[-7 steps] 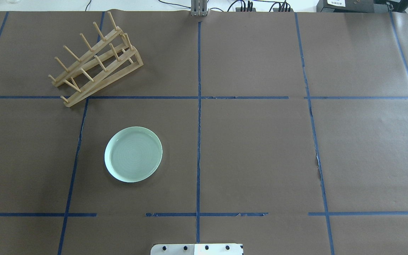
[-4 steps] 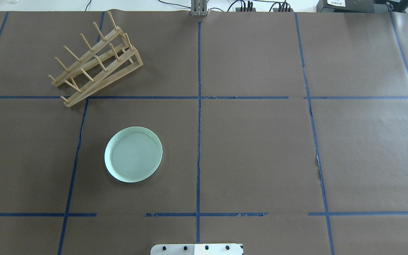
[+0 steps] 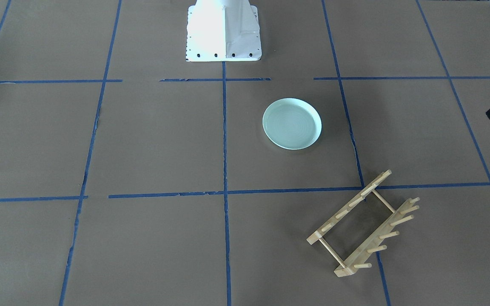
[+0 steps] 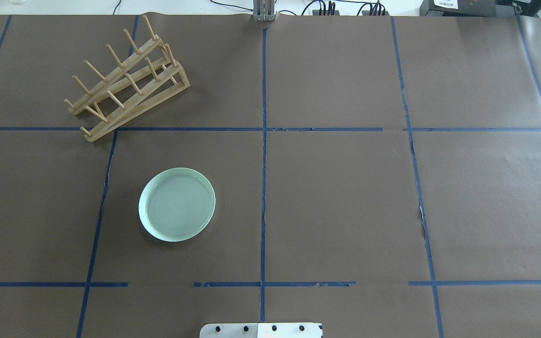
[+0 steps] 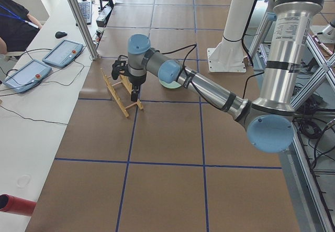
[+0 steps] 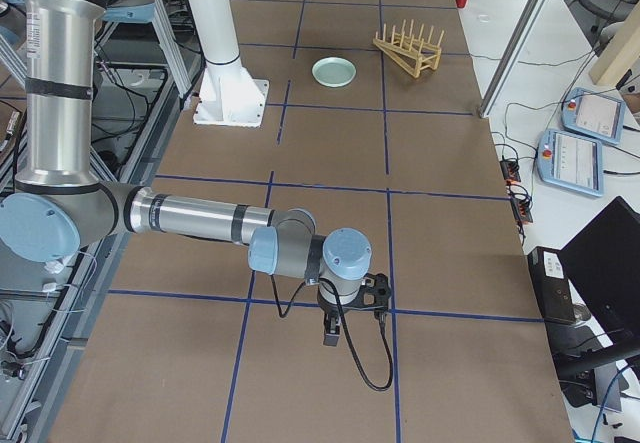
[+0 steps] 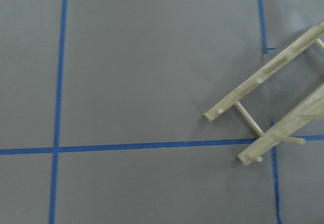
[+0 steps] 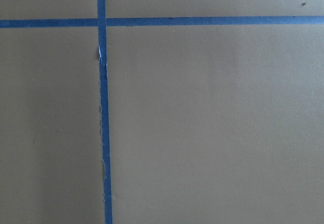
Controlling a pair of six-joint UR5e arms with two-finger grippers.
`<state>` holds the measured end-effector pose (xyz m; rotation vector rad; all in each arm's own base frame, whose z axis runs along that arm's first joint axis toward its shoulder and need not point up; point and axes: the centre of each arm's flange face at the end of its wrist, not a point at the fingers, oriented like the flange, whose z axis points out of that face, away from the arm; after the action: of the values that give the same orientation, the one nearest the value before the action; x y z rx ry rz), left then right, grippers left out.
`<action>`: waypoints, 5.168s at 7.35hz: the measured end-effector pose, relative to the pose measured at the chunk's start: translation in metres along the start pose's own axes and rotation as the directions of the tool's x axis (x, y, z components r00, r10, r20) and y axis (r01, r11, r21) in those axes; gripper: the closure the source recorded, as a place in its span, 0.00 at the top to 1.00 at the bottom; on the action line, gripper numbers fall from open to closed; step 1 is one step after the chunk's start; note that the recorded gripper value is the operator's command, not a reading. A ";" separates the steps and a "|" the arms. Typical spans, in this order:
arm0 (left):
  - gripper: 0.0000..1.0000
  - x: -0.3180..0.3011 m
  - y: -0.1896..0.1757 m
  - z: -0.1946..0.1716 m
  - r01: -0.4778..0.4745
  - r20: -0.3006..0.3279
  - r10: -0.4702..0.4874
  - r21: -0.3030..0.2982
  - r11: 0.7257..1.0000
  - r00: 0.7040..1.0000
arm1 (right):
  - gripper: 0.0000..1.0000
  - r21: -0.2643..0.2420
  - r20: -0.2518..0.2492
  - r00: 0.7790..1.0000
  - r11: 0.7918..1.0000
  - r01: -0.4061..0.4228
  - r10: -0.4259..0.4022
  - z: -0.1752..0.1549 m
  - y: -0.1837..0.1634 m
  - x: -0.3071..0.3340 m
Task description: Place plate on rack
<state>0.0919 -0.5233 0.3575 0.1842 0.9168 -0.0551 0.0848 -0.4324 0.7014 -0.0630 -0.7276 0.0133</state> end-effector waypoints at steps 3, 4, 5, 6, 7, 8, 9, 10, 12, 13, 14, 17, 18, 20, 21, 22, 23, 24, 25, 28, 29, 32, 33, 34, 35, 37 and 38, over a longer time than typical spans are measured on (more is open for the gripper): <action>1.00 0.185 -0.003 0.022 0.072 0.006 -0.072 -0.089 0.993 0.997 | 1.00 0.000 0.000 1.000 1.000 0.000 0.000 0.000 0.000 0.000; 1.00 0.234 0.016 0.042 0.117 0.016 -0.116 -0.116 0.986 0.993 | 1.00 0.000 0.000 1.000 1.000 0.000 0.000 0.000 0.000 0.000; 1.00 0.277 0.041 0.066 0.165 0.038 -0.161 -0.130 0.978 0.986 | 1.00 0.000 0.000 1.000 1.000 0.000 0.000 0.000 0.000 0.000; 1.00 0.310 0.066 0.091 0.205 0.061 -0.198 -0.139 0.969 0.978 | 1.00 0.000 0.000 1.000 1.000 0.000 0.000 0.000 0.000 0.000; 1.00 0.339 0.086 0.120 0.236 0.083 -0.226 -0.138 0.962 0.971 | 1.00 0.000 0.000 1.000 1.000 0.000 0.000 0.000 0.000 0.000; 1.00 0.367 0.105 0.155 0.256 0.105 -0.244 -0.128 0.958 0.964 | 1.00 0.000 0.000 1.000 1.000 0.000 0.000 0.000 0.000 0.000; 1.00 0.386 0.124 0.186 0.261 0.124 -0.247 -0.113 0.959 0.961 | 1.00 0.000 0.000 1.000 1.000 0.000 0.000 0.000 0.000 0.000; 1.00 0.398 0.142 0.216 0.255 0.143 -0.239 -0.103 0.962 0.960 | 1.00 0.000 0.000 1.000 1.000 0.000 0.000 0.000 0.000 0.000; 1.00 0.395 0.154 0.265 0.245 0.184 -0.225 -0.096 0.965 0.957 | 1.00 0.000 0.000 1.000 1.000 0.000 0.000 0.000 0.000 0.000; 0.98 0.389 0.156 0.282 0.237 0.194 -0.216 -0.091 0.967 0.957 | 1.00 0.000 0.000 1.000 1.000 0.000 0.000 0.000 0.000 0.000; 0.94 0.384 0.160 0.291 0.219 0.191 -0.199 -0.090 0.972 0.961 | 1.00 0.000 0.000 1.000 1.000 0.000 0.000 0.000 0.000 0.000; 0.82 0.382 0.162 0.295 0.190 0.161 -0.174 -0.090 0.978 0.972 | 1.00 0.000 0.000 1.000 1.000 0.000 0.000 0.000 0.000 0.000; 0.81 0.382 0.163 0.295 0.187 0.157 -0.172 -0.090 0.978 0.973 | 1.00 0.000 0.000 1.000 1.000 0.000 0.000 0.000 0.000 0.000; 0.78 0.380 0.163 0.298 0.185 0.159 -0.170 -0.091 0.978 0.973 | 1.00 0.000 0.000 1.000 1.000 0.000 0.000 0.000 0.000 0.000; 0.75 0.379 0.163 0.300 0.185 0.163 -0.168 -0.092 0.978 0.972 | 1.00 0.000 0.000 1.000 1.000 0.000 0.000 0.000 0.000 0.000; 0.68 0.378 0.163 0.302 0.184 0.166 -0.167 -0.093 0.979 0.972 | 1.00 0.000 0.000 1.000 1.000 0.000 0.000 0.000 0.000 0.000; 0.52 0.378 0.163 0.302 0.183 0.167 -0.166 -0.094 0.979 0.972 | 1.00 0.000 0.000 1.000 1.000 0.000 0.000 0.000 0.000 0.000; 0.32 0.378 0.163 0.302 0.183 0.167 -0.166 -0.094 0.979 0.972 | 1.00 0.000 0.000 1.000 1.000 0.000 0.000 0.000 0.000 0.000; 0.13 0.378 0.164 0.302 0.183 0.166 -0.166 -0.094 0.979 0.972 | 1.00 0.000 0.000 1.000 1.000 0.000 0.000 0.000 0.000 0.000; 0.01 0.378 0.164 0.301 0.184 0.167 -0.167 -0.092 0.979 0.972 | 1.00 0.000 0.000 1.000 1.000 0.000 0.000 0.000 0.000 0.000; 0.00 0.380 0.164 0.298 0.183 0.162 -0.167 -0.092 0.979 0.973 | 1.00 0.000 0.000 1.000 1.000 0.000 0.000 0.000 0.000 0.000; 0.00 0.385 0.164 0.240 0.190 0.149 -0.177 -0.081 0.978 0.973 | 1.00 0.000 0.000 1.000 1.000 0.000 0.000 0.000 0.000 0.000; 0.00 0.385 0.159 0.205 0.201 0.153 -0.189 -0.066 0.977 0.970 | 1.00 0.000 0.000 1.000 1.000 0.000 0.000 0.000 0.000 0.000; 0.00 0.379 0.141 0.162 0.223 0.135 -0.217 -0.027 0.975 0.967 | 1.00 0.000 0.000 1.000 1.000 0.000 0.000 0.000 0.000 0.000; 0.00 0.367 0.112 0.114 0.254 0.093 -0.256 0.034 0.967 0.962 | 1.00 0.000 0.000 1.000 1.000 0.000 0.000 0.000 0.000 0.000; 0.00 0.340 0.065 0.019 0.313 -0.054 -0.309 0.118 0.942 0.950 | 1.00 -0.001 0.000 1.000 1.000 0.000 0.000 0.000 0.000 0.000; 0.00 0.327 0.048 -0.022 0.328 -0.154 -0.307 0.141 0.934 0.939 | 1.00 0.000 0.000 1.000 1.000 0.000 0.000 0.000 0.000 0.000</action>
<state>0.2795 -0.4618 0.0909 0.1930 1.0665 -0.4260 0.0846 -0.4324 0.7014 -0.0631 -0.7276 0.0129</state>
